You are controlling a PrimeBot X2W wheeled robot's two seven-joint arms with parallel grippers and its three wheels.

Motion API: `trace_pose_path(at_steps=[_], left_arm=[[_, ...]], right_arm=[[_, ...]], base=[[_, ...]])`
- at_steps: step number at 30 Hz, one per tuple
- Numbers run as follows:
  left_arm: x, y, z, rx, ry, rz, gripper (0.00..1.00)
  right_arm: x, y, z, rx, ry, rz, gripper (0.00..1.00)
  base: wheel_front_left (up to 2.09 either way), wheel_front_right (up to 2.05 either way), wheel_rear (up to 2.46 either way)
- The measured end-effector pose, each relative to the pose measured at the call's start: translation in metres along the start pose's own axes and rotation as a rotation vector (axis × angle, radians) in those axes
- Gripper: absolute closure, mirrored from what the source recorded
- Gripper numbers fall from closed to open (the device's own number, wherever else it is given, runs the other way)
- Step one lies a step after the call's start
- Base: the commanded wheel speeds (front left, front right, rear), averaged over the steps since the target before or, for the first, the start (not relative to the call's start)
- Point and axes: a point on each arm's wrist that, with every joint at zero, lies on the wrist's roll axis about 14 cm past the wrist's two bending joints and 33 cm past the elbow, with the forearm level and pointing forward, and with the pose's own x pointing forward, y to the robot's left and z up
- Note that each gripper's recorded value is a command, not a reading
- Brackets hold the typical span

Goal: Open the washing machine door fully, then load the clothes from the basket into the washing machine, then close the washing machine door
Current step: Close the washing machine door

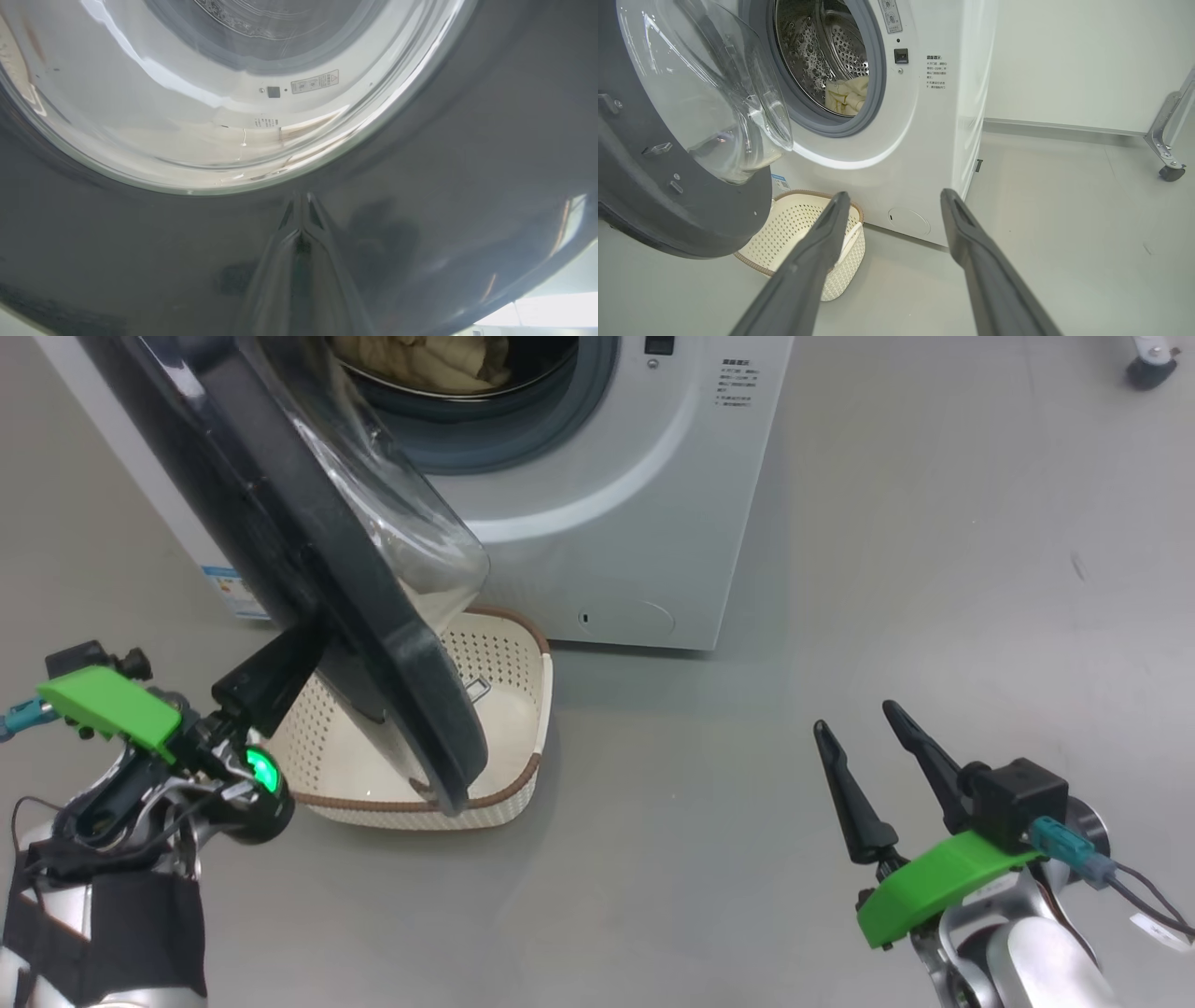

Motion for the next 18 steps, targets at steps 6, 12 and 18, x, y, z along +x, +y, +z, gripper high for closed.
trace_pose_path(at_steps=[6, 12, 18], left_arm=[[0.019, -0.003, -0.009, -0.016, 0.023, -0.014, 1.0], [0.038, -0.005, -0.019, -0.03, 0.046, -0.03, 1.0], [0.057, -0.007, -0.025, -0.046, 0.045, -0.045, 1.0]], right_arm=[[-0.007, -0.008, 0.002, 0.0, -0.005, -0.034, 0.0], [-0.016, -0.017, 0.002, -0.001, -0.009, -0.067, 0.0], [-0.024, -0.024, 0.003, 0.005, -0.015, -0.1, 0.0]], base=[[0.0, 0.0, 0.0], [0.0, 0.0, 0.0], [0.0, 0.0, 0.0]])
